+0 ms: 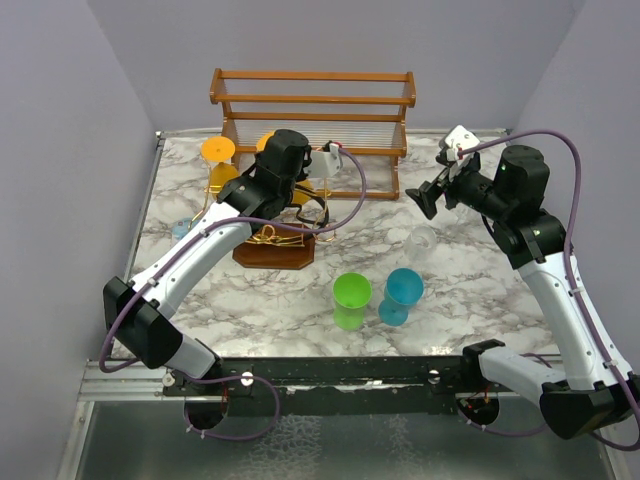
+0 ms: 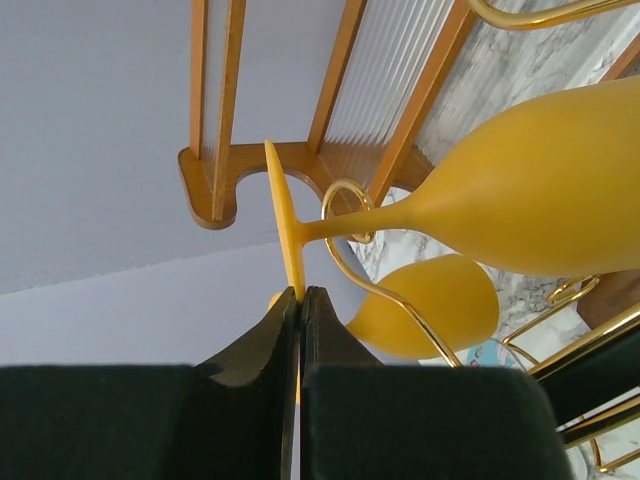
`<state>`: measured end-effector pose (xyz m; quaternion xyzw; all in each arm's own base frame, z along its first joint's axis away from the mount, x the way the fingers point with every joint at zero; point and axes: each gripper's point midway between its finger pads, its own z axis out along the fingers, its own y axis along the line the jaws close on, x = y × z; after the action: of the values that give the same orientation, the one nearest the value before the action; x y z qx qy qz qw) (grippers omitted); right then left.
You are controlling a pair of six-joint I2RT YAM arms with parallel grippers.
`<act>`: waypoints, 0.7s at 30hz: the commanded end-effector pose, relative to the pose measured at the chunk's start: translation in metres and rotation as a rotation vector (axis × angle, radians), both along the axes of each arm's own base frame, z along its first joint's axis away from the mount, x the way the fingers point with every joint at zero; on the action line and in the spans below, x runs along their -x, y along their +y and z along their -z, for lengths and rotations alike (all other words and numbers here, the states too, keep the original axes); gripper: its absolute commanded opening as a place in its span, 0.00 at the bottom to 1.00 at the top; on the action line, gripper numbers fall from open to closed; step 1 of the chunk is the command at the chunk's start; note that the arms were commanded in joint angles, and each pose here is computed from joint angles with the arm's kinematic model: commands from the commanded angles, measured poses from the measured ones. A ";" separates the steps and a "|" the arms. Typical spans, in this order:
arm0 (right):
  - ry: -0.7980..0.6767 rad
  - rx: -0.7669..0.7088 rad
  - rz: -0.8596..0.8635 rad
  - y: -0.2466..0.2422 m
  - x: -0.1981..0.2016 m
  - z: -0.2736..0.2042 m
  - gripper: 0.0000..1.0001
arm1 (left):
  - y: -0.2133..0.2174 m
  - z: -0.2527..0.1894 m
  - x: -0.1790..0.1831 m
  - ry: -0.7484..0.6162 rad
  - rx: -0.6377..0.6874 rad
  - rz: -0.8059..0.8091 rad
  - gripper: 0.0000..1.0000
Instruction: Place the wine glass upside down on the wine glass rack
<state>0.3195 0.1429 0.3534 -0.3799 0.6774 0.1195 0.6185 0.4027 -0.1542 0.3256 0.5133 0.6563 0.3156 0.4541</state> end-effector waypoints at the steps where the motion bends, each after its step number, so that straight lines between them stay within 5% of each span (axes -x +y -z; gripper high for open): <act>1: 0.001 0.003 -0.021 0.002 0.001 0.002 0.93 | 0.013 -0.008 0.009 -0.019 0.033 -0.068 0.00; 21: 0.007 0.007 -0.020 0.002 -0.001 0.006 0.93 | 0.034 -0.002 0.000 0.007 0.022 -0.183 0.00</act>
<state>0.3213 0.1428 0.3512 -0.3798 0.6796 0.1200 0.6160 0.3996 -0.1319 0.3140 0.4758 0.6961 0.3303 0.4242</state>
